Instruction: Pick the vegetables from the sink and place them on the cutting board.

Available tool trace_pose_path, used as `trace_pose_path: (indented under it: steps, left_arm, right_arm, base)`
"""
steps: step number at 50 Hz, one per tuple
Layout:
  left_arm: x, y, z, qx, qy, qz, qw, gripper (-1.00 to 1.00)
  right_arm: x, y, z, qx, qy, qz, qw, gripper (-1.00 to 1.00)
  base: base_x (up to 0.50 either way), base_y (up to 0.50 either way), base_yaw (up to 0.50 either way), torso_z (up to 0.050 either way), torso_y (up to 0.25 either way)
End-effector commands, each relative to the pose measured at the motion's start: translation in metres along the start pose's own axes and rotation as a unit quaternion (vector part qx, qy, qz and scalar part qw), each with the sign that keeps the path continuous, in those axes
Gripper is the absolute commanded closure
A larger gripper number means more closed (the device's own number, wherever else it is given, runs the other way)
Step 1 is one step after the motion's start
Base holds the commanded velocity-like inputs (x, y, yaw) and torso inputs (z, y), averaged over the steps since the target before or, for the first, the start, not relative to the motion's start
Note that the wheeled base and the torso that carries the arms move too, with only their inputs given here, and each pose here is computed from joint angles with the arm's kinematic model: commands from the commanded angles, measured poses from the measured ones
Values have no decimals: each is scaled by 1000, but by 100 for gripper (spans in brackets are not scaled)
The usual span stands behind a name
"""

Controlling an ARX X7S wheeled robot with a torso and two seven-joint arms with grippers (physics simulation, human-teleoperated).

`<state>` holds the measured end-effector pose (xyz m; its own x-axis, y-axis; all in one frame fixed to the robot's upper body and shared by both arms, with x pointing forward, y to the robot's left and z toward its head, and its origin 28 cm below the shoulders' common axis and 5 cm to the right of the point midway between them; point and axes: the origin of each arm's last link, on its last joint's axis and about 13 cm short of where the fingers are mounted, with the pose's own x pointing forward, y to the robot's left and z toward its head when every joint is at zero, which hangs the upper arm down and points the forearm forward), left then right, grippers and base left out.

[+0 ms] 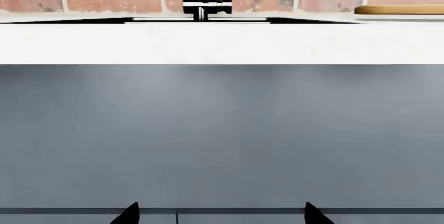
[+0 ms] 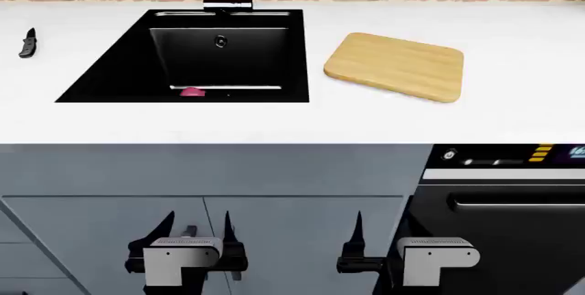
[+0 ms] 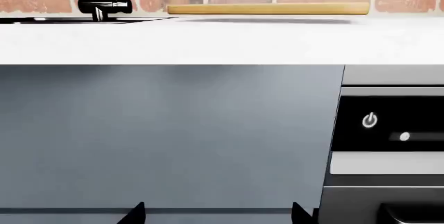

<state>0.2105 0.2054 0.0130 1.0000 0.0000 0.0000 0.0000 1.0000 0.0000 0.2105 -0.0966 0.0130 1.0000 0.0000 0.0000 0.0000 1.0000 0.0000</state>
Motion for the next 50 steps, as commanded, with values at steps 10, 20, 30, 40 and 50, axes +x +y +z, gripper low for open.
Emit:
trace_pose_path:
  steps: [10, 20, 30, 40, 50]
  left_arm:
    - [5, 4, 5, -6, 12, -1, 1000, -100]
    - [25, 2, 97, -26, -114, -8, 993, -100]
    - [25, 8, 155, -24, -212, 4, 977, -100]
    - [20, 11, 160, -13, -224, -2, 975, -100]
    - [21, 10, 159, 2, -221, 11, 975, -100]
  right_arm:
    - [3, 0, 12, 27, 1, -8, 1000, -100]
    - [19, 2, 124, 30, -115, 30, 992, -100]
    - [3, -1, 178, 19, -188, 74, 979, -100]
    - [-2, 2, 175, 16, -183, 74, 980, -100]
    - [-3, 3, 174, 19, -183, 83, 979, -100]
  base:
    - [0, 0, 0, 28, 0]
    - [0, 0, 0, 50, 0]
    - [0, 0, 0, 50, 0]
    - [0, 0, 0, 50, 0]
    - [96, 456, 0, 25, 0]
